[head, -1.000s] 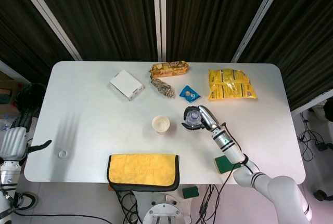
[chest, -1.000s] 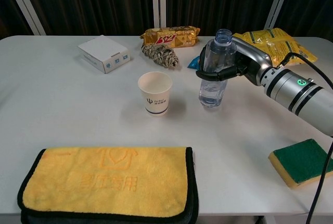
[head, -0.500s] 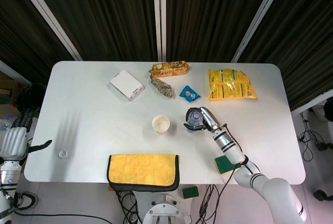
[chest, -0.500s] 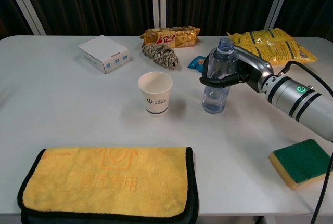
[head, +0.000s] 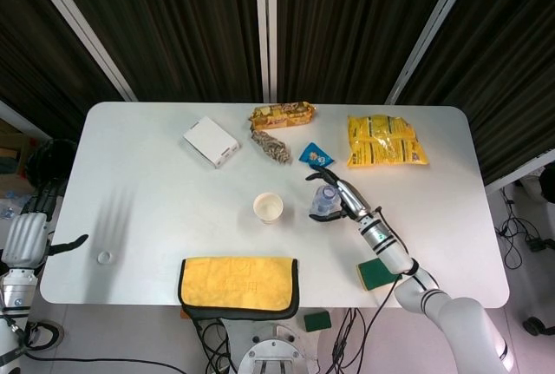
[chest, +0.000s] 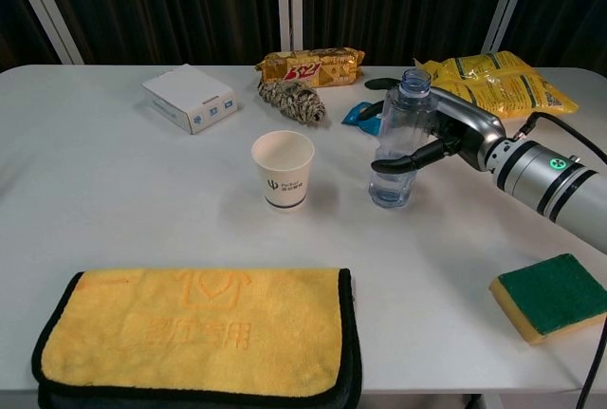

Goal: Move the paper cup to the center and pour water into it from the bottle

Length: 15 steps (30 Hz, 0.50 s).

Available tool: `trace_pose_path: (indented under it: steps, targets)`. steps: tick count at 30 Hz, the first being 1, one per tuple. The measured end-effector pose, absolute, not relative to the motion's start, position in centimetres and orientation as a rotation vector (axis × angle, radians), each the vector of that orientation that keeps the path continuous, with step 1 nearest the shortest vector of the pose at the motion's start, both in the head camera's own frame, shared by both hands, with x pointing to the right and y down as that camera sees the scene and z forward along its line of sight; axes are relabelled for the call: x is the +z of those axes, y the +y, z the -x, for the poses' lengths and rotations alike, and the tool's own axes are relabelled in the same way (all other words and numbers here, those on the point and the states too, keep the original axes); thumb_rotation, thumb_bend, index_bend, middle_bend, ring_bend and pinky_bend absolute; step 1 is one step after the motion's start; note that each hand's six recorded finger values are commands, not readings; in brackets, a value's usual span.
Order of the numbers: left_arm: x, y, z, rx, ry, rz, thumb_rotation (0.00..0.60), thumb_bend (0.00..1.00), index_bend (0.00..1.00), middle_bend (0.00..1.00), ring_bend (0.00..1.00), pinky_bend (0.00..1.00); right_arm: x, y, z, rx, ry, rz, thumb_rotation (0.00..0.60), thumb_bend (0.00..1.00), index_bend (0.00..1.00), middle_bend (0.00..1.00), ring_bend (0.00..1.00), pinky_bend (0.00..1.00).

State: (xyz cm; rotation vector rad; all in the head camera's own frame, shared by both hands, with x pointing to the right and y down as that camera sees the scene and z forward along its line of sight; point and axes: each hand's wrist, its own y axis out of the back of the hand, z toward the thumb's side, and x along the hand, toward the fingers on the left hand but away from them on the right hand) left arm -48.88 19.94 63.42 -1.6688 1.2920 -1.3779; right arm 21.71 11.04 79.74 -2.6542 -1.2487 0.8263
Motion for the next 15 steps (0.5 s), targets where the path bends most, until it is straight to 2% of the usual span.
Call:
trace_pose_path:
  steps: [2,8,15]
  targets:
    - [63.4,20.0,48.9,-1.38,1.291,1.668,0.6,0.05,0.05,0.09,0.01,0.17,79.7,11.1,-22.2,0.845,-1.214,2.629,0.6,0.0,0.0,0.0,0.0,0.0]
    - [63.3,19.9,48.8,-1.375,1.29,1.665,0.6,0.05,0.05,0.09,0.01,0.17,78.8,11.1,-24.9,0.887,-1.151,2.574,0.6,0.0,0.0,0.0,0.0,0.0]
    - [62.8,19.6,48.5,-1.366,1.277,1.65,0.6,0.05,0.05,0.09,0.01,0.17,76.3,11.2,-29.8,0.965,-1.073,2.4,0.6,0.0,0.0,0.0,0.0,0.0]
